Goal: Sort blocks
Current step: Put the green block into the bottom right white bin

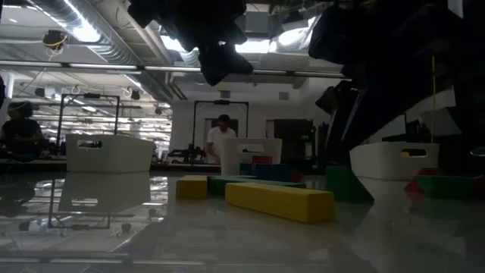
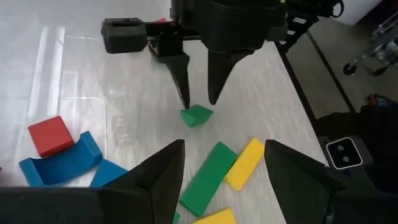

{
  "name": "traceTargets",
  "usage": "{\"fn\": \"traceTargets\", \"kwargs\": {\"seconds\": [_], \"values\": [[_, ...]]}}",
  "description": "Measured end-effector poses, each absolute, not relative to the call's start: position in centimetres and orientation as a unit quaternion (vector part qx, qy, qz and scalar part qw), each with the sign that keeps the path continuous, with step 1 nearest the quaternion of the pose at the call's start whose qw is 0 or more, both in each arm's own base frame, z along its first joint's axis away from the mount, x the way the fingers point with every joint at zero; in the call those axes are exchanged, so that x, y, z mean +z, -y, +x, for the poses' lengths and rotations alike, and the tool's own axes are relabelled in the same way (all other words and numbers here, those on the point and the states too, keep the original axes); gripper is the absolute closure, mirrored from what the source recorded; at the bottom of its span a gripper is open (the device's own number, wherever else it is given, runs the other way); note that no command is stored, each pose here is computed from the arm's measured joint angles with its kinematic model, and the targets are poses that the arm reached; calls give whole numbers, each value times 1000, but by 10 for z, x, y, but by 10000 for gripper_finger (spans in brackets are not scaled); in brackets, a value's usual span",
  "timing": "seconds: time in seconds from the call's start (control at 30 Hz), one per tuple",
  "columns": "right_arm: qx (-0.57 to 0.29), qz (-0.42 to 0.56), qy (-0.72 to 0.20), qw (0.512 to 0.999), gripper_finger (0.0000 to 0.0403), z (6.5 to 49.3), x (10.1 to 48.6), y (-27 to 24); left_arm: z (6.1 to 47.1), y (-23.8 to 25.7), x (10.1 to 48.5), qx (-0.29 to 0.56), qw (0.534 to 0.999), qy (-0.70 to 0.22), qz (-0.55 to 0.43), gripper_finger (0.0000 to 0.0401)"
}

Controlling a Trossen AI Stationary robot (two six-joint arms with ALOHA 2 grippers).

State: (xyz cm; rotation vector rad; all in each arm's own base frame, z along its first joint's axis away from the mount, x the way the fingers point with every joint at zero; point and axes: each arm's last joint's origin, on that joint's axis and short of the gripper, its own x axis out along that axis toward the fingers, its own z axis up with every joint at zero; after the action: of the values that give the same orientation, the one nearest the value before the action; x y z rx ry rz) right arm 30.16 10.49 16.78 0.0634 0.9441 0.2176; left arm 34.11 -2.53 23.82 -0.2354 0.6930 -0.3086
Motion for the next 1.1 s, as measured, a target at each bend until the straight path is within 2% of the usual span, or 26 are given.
{"fn": "traceTargets", "kwargs": {"seconds": [0.47, 0.83, 1.1], "values": [[97, 42, -454, 885, 244, 302, 168, -105, 340, 34, 238, -162, 920, -339, -110, 191], [98, 44, -447, 888, 149, 303, 168, -105, 340, 34, 238, -162, 920, -339, -110, 191], [113, 49, -469, 875, 134, 306, 153, -108, 340, 34, 238, -162, 920, -340, -110, 191]]}}
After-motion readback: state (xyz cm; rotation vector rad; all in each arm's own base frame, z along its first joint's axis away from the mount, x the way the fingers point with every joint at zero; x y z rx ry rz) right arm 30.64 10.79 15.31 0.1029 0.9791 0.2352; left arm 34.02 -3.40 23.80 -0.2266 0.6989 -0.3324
